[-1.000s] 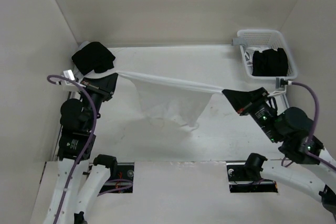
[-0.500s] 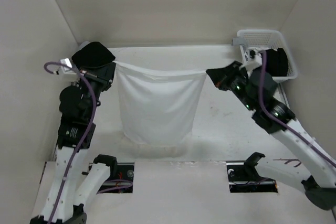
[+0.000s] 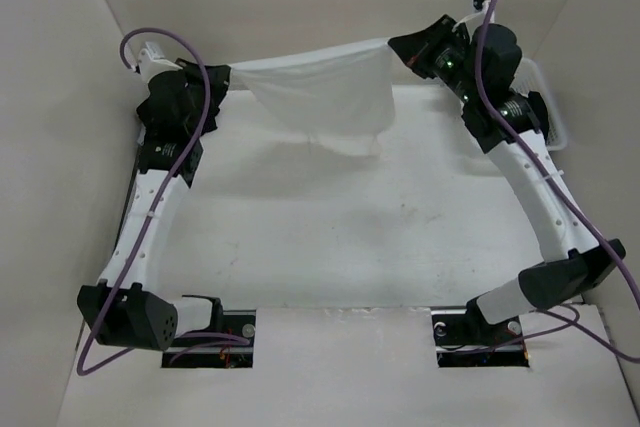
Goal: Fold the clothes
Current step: Flatten the tank top out, then fold the tank top
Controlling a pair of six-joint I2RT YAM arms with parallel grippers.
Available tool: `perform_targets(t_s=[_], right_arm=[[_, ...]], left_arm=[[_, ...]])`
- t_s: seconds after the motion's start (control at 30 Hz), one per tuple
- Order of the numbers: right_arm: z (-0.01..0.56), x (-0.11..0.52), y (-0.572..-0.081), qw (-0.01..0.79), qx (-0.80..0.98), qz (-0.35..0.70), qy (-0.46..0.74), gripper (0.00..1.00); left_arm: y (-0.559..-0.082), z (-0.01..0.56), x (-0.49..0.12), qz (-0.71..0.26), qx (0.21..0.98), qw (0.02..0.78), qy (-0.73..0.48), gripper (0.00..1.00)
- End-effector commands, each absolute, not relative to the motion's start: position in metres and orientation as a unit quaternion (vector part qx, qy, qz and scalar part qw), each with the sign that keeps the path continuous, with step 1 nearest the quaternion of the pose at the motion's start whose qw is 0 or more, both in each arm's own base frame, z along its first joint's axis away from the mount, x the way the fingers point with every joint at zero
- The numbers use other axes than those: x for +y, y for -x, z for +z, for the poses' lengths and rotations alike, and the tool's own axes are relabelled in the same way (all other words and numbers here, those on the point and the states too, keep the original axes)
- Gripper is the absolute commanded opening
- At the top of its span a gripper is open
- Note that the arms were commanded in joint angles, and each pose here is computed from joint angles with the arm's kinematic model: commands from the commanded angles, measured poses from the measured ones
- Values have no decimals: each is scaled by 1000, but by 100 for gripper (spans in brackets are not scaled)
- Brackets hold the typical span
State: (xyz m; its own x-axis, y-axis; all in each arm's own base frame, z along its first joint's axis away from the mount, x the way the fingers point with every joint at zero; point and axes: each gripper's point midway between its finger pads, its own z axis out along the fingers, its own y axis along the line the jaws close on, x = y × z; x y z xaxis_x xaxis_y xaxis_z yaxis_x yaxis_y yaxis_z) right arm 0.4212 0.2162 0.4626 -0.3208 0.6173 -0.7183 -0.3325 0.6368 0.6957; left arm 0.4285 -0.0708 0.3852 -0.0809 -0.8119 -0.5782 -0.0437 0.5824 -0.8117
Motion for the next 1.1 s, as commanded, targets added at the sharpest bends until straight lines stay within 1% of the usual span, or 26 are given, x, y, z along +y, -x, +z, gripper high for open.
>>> perform_targets(t_s=[0.0, 0.13, 0.27, 0.5, 0.53, 0.67, 0.73, 0.83, 0.97, 1.07], right_arm=[[504, 211, -397, 600, 666, 438, -71, 2], [457, 211, -396, 578, 687, 433, -77, 2], [376, 215, -381, 538, 716, 436, -89, 2], [210, 236, -317, 440, 782, 431, -94, 2], [183, 238, -304, 421, 794, 428, -100, 2], [120, 239, -261, 376, 818, 422, -112, 2], [100, 240, -237, 355, 826, 422, -118, 2], [87, 243, -201, 334, 831, 430, -114, 2], [82, 242, -160, 310, 838, 434, -111, 2], [93, 241, -148, 309, 836, 440, -108, 3]], left_arm=[[-410, 461, -65, -360, 588, 660, 299, 1], [-409, 408, -72, -362, 607, 635, 312, 1], [-389, 327, -75, -355, 639, 597, 331, 1], [-311, 166, -59, -309, 714, 515, 360, 2], [-301, 151, -57, -305, 720, 506, 363, 2], [-257, 92, -60, -295, 759, 449, 369, 2], [-240, 75, -65, -302, 766, 424, 376, 2], [-222, 71, -72, -319, 762, 410, 387, 2], [-211, 93, -67, -305, 760, 430, 380, 2], [-210, 109, -66, -294, 762, 441, 372, 2]])
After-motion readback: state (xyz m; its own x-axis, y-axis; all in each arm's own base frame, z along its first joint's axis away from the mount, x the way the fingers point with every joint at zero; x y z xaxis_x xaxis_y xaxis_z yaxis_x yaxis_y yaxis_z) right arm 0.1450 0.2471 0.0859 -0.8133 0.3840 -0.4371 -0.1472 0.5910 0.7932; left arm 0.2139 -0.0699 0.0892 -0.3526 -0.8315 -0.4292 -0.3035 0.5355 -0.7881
